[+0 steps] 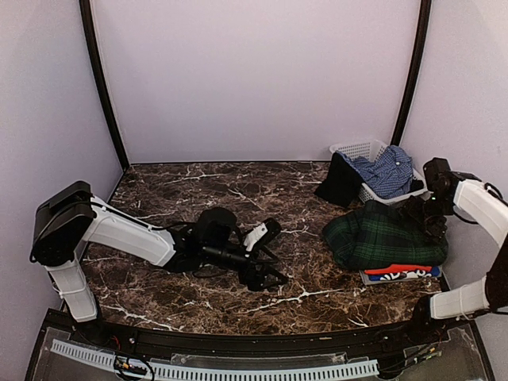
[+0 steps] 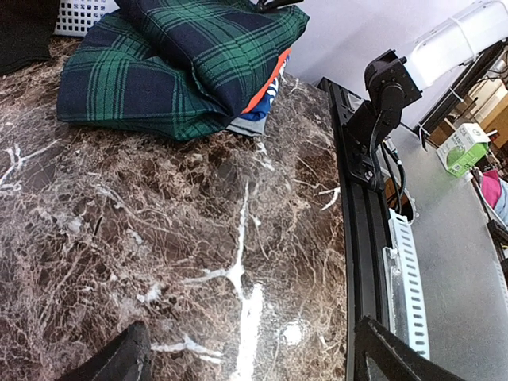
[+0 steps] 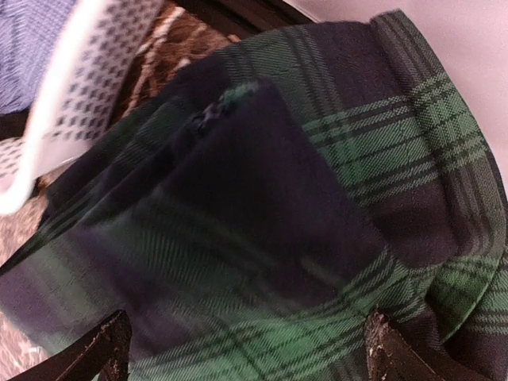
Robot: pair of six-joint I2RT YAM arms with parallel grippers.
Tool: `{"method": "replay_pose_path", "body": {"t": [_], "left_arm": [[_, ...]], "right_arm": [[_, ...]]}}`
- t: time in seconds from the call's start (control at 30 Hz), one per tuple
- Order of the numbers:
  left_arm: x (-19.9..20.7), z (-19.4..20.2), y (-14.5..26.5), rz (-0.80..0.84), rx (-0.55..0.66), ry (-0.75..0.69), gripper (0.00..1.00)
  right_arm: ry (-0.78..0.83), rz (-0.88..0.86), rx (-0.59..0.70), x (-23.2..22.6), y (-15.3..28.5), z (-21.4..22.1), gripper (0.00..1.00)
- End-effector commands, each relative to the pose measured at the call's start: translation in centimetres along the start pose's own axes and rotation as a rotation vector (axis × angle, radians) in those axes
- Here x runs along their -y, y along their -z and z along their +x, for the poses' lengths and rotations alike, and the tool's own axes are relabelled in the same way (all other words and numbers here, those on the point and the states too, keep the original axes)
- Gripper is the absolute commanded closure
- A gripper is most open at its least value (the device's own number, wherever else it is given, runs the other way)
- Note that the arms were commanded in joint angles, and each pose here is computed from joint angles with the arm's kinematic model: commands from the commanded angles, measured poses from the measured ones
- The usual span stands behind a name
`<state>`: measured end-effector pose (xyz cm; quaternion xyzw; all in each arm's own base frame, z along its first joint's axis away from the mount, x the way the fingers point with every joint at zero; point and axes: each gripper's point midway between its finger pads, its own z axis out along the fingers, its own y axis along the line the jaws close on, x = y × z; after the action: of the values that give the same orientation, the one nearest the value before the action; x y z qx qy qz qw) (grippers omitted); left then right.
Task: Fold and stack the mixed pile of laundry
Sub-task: Adjust the square-folded skirt at the corner of the board, then reset both arms
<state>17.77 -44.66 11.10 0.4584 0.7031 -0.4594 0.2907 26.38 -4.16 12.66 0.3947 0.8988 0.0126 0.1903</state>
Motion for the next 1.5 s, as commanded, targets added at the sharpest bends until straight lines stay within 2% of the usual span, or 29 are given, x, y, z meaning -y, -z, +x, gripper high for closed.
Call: {"method": "replay_pose_path", "body": {"t": [0.0,0.23,0.5,0.6,0.83,1.0,1.17,1.3,1.47], "left_arm": [[-0.1,-1.1,0.2,-0.004,0.009,0.006,0.12],[-0.2,-1.1,1.0,-0.032,0.009,0.013,0.12],[-0.3,-1.3,2.1,-0.078,0.007,0.007,0.11],[-0.2,-1.7,2.6,-0.089,0.012,0.005,0.11],[-1.5,-4.1,4.9,-0.174,0.063,0.066,0.06],[-3.9,-7.9,9.4,-0.253,0.133,0.180,0.01],[-6.3,-12.1,16.3,-0.360,0.256,0.279,0.01],[-9.8,-12.5,22.4,-0.553,0.283,0.417,0.01],[-12.8,-9.3,28.4,-0.770,0.289,0.580,0.01]], "right_arm": [[-0.082,0.010,-0.017,0.8,-3.0,-0.5,0.01],[-0.023,-0.087,-0.044,-0.5,-5.8,-1.7,0.01],[0.156,-0.269,0.014,-3.4,-4.7,-5.0,0.01],[0.247,-0.382,0.046,-5.3,-2.9,-5.3,0.02],[0.384,-0.576,0.235,-8.0,6.2,-6.4,0.01],[0.452,-0.649,0.302,-10.0,10.9,-7.1,0.01],[0.556,-0.795,0.343,-15.6,15.0,-6.3,0.02],[0.709,-0.898,0.313,-21.9,16.9,-2.9,0.02],[0.890,-1.018,0.253,-28.7,17.2,3.1,0.01]]}}
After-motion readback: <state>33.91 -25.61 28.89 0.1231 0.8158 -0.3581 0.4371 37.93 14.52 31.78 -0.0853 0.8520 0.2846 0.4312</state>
